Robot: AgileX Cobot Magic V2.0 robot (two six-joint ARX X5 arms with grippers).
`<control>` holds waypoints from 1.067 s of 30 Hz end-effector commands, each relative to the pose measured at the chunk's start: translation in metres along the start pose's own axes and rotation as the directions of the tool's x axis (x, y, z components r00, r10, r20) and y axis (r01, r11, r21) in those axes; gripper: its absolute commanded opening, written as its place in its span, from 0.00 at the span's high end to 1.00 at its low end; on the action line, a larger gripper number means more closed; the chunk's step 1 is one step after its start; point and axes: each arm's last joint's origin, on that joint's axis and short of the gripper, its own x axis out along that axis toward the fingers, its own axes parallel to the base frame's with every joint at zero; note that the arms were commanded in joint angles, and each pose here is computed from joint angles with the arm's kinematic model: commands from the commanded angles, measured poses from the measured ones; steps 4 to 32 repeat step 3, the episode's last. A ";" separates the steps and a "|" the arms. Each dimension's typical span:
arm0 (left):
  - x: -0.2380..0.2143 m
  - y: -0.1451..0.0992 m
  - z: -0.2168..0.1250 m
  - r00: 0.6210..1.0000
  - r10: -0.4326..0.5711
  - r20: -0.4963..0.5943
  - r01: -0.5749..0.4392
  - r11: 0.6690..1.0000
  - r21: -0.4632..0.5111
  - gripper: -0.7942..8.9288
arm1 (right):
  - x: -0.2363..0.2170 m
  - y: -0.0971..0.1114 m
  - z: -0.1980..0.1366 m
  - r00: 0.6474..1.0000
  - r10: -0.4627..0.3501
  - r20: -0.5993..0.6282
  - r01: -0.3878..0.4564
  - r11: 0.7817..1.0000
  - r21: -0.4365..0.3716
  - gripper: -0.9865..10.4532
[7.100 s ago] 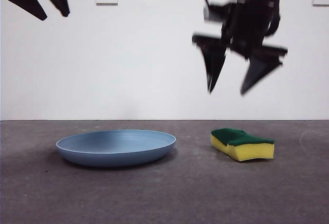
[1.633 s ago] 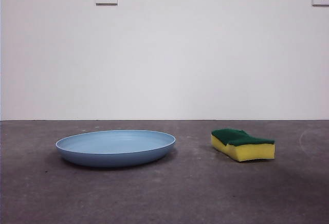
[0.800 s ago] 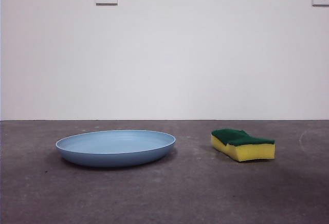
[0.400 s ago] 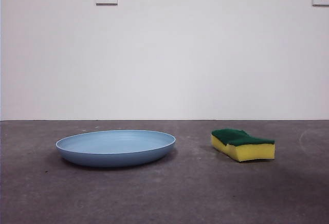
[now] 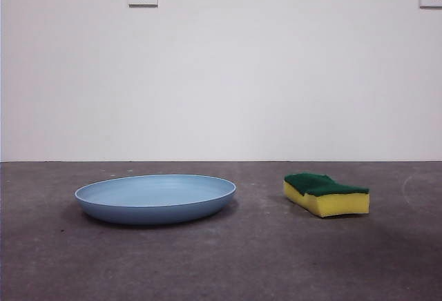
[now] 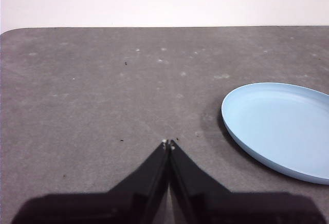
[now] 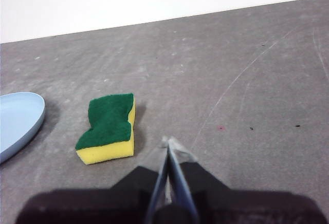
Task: Pick up the plate,pick up the cloth,clean the plate with the cloth
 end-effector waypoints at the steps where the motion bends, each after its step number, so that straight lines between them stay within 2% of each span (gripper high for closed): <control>1: 0.001 0.000 -0.004 1.000 0.004 -0.006 -0.004 1.000 0.011 0.92 | 0.001 -0.001 -0.004 1.000 -0.003 -0.017 0.003 1.000 0.009 0.91; 32: 0.001 0.000 -0.004 1.000 0.004 -0.006 -0.004 1.000 0.011 0.92 | 0.001 -0.001 -0.004 1.000 -0.003 -0.017 0.003 1.000 0.009 0.91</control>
